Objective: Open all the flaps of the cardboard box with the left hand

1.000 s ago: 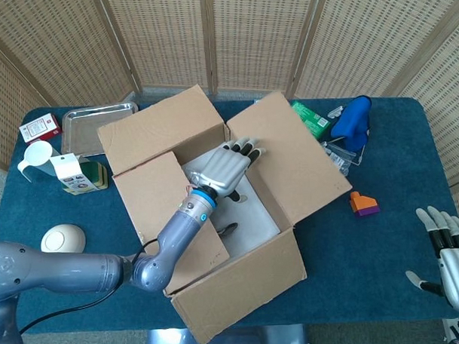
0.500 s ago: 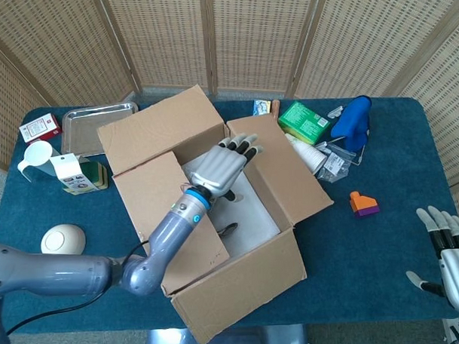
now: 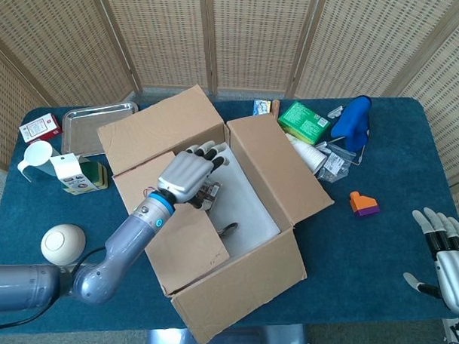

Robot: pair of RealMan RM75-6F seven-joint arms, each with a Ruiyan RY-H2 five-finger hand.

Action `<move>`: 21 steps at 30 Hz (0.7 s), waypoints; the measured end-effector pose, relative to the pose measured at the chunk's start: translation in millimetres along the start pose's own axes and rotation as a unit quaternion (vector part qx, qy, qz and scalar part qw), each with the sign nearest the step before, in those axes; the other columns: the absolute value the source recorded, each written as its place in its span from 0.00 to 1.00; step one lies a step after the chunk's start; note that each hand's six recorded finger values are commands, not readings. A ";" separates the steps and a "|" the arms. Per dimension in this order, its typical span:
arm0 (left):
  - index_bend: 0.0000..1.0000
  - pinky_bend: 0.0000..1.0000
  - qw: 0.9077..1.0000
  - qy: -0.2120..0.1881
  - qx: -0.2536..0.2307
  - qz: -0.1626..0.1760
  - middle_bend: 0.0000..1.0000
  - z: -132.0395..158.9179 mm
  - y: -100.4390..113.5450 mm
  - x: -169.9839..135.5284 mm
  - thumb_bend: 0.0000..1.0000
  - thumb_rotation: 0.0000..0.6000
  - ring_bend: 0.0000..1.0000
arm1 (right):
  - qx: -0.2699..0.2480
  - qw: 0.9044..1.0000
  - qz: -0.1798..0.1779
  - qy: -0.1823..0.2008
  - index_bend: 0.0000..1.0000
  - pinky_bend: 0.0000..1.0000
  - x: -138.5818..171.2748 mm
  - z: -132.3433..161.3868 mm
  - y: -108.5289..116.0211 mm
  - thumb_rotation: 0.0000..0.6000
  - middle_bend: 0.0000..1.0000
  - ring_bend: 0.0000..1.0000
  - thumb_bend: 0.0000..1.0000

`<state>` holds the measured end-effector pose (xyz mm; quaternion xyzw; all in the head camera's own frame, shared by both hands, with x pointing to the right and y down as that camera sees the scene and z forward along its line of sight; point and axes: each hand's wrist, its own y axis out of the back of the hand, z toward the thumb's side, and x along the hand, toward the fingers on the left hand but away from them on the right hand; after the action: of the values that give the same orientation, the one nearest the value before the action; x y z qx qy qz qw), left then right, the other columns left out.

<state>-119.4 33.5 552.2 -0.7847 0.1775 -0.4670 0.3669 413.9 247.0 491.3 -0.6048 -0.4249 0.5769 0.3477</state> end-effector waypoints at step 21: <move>0.51 0.33 0.999 0.023 0.001 -0.039 0.42 1.7 -21.5 -2.6 0.00 1.00 0.29 | 0.002 1.000 -0.001 0.002 0.00 0.00 0.6 1.7 -0.4 1.00 0.00 0.00 0.00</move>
<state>-120.7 50.1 566.1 -0.7801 0.1548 -0.4986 0.3448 412.2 247.6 491.3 -0.6048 -0.4236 0.5763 0.3501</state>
